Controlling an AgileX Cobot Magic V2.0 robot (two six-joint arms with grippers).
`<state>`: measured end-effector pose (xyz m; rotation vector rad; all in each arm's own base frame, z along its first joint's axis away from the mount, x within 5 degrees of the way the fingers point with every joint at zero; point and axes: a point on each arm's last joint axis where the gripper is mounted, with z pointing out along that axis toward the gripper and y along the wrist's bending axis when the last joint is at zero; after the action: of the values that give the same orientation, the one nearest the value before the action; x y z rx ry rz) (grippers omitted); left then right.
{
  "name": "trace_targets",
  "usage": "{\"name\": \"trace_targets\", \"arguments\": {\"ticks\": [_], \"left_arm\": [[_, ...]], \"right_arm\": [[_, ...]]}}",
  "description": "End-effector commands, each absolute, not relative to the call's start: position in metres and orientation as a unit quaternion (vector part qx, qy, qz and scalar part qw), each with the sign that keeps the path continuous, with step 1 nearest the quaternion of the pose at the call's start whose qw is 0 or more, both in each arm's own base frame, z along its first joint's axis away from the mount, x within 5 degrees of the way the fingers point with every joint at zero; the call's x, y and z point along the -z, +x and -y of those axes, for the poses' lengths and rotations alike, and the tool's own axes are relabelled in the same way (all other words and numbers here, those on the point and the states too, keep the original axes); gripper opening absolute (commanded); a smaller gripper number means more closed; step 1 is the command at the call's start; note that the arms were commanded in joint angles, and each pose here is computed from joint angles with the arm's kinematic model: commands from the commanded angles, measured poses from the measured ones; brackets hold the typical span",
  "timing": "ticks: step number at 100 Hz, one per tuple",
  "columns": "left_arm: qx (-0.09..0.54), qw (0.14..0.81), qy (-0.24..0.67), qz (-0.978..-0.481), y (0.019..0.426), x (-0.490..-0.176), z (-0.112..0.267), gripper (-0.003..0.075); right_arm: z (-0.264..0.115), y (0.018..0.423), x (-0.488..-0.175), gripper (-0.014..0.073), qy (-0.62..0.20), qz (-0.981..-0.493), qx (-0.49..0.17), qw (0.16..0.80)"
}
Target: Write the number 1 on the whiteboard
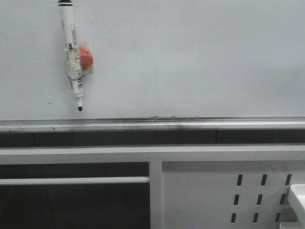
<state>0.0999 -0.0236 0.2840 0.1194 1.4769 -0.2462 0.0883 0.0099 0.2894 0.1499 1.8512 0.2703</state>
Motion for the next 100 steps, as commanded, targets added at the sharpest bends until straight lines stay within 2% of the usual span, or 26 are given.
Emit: {"name": "trace_targets", "arguments": {"ticks": [1, 29, 54, 70, 84, 100], "left_arm": [[0.138, 0.733, 0.071, -0.662, 0.109, -0.285, 0.033, 0.04], [0.191, 0.691, 0.118, -0.687, 0.133, -0.252, 0.062, 0.04], [0.248, 0.679, 0.144, -0.676, 0.146, -0.234, 0.091, 0.04], [0.265, 0.66, 0.149, -0.687, 0.156, -0.214, 0.109, 0.04], [0.284, 0.682, 0.148, -0.657, 0.162, -0.205, 0.122, 0.04], [0.301, 0.685, 0.13, -0.651, 0.168, -0.188, 0.13, 0.04]], "right_arm": [[-0.009, 0.092, -0.306, -0.0069, 0.056, -0.77, -0.106, 0.627], [-0.01, 0.09, -0.302, -0.0069, 0.051, -0.786, -0.11, 0.606], [-0.011, 0.09, -0.3, -0.0069, 0.047, -0.794, -0.109, 0.596], [-0.011, 0.089, -0.299, -0.0069, 0.045, -0.8, -0.11, 0.588], [-0.011, 0.089, -0.298, -0.0069, 0.045, -0.801, -0.11, 0.586], [-0.011, 0.089, -0.298, -0.0069, 0.045, -0.802, -0.111, 0.586]]}}
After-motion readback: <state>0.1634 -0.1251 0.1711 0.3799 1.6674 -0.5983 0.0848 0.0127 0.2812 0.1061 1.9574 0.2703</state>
